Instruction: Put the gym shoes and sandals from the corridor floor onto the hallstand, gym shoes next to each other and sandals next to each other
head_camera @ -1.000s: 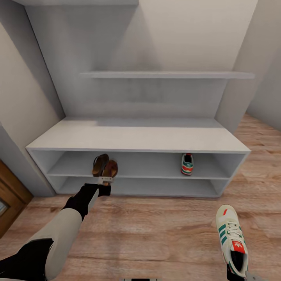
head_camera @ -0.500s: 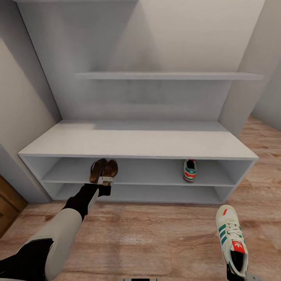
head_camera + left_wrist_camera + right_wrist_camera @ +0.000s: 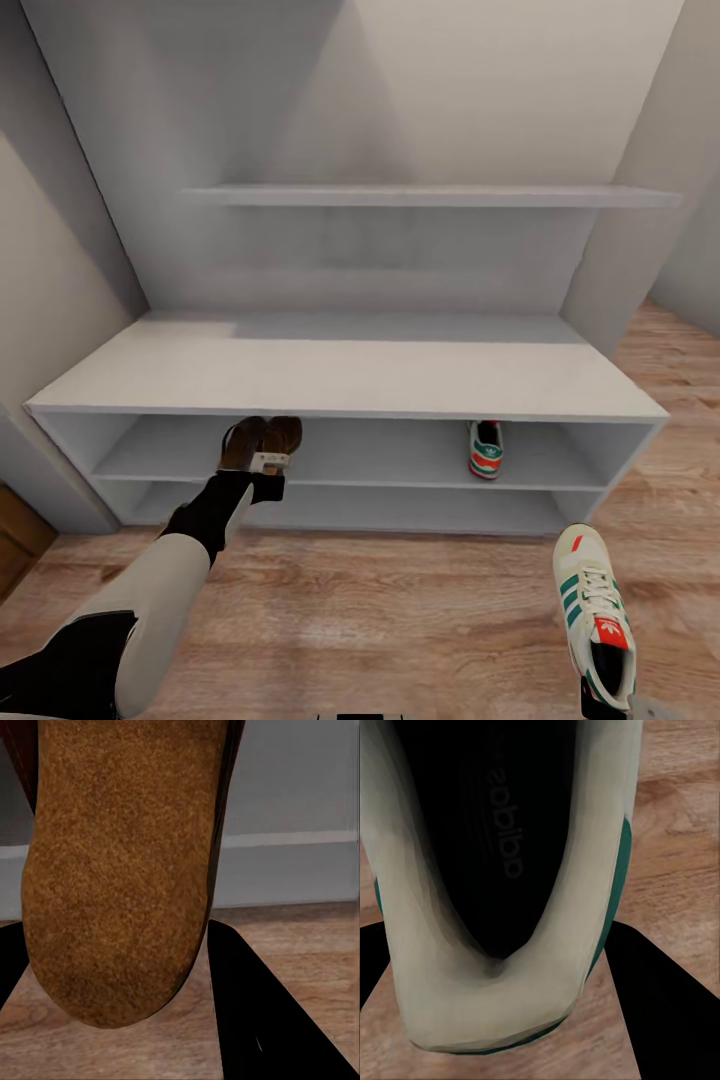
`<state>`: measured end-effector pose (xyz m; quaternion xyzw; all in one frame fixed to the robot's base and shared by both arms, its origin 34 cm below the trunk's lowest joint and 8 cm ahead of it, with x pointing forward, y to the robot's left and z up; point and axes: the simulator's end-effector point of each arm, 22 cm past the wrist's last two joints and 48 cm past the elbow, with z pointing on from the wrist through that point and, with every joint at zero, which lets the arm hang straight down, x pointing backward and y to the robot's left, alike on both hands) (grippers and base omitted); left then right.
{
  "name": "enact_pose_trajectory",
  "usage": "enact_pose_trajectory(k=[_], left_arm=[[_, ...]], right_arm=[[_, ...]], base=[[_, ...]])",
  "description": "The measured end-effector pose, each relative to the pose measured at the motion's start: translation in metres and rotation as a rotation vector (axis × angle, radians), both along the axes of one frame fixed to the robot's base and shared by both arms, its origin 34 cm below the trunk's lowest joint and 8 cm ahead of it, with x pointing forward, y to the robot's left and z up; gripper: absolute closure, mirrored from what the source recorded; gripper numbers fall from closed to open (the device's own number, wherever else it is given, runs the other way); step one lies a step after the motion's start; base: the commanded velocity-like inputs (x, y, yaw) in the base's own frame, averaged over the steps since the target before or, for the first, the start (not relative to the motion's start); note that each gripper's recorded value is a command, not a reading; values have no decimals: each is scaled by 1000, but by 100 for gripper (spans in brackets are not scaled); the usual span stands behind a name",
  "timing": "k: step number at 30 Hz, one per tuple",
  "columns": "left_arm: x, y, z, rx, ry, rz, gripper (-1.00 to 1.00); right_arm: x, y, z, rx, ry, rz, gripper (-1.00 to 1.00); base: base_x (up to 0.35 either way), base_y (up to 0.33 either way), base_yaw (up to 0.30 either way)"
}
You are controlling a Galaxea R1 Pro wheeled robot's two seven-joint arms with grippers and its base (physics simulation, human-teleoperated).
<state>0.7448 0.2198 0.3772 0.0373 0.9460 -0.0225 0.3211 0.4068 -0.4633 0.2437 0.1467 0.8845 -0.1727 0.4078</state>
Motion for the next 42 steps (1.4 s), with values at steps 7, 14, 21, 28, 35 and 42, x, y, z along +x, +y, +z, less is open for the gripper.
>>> enact_pose_trajectory(k=[7, 14, 21, 28, 35, 42], left_arm=[[0, 0, 0, 0, 0, 1, 100], [0, 1, 0, 0, 0, 2, 100], [0, 1, 0, -1, 0, 3, 100], [0, 2, 0, -2, 1, 5, 100], [0, 4, 0, -2, 0, 8, 100], [0, 4, -1, 1, -1, 4, 100]], right_arm=[[0, 0, 0, 0, 1, 0, 100], [0, 0, 0, 0, 0, 0, 100], [0, 0, 0, 0, 0, -1, 100], [0, 0, 0, 0, 0, -1, 100], [0, 0, 0, 0, 0, -1, 100], [0, 0, 0, 0, 0, -1, 100]], base=[[76, -34, 0], [150, -1, 0], [98, 0, 0], [59, 0, 0], [27, 6, 0], [32, 14, 0]])
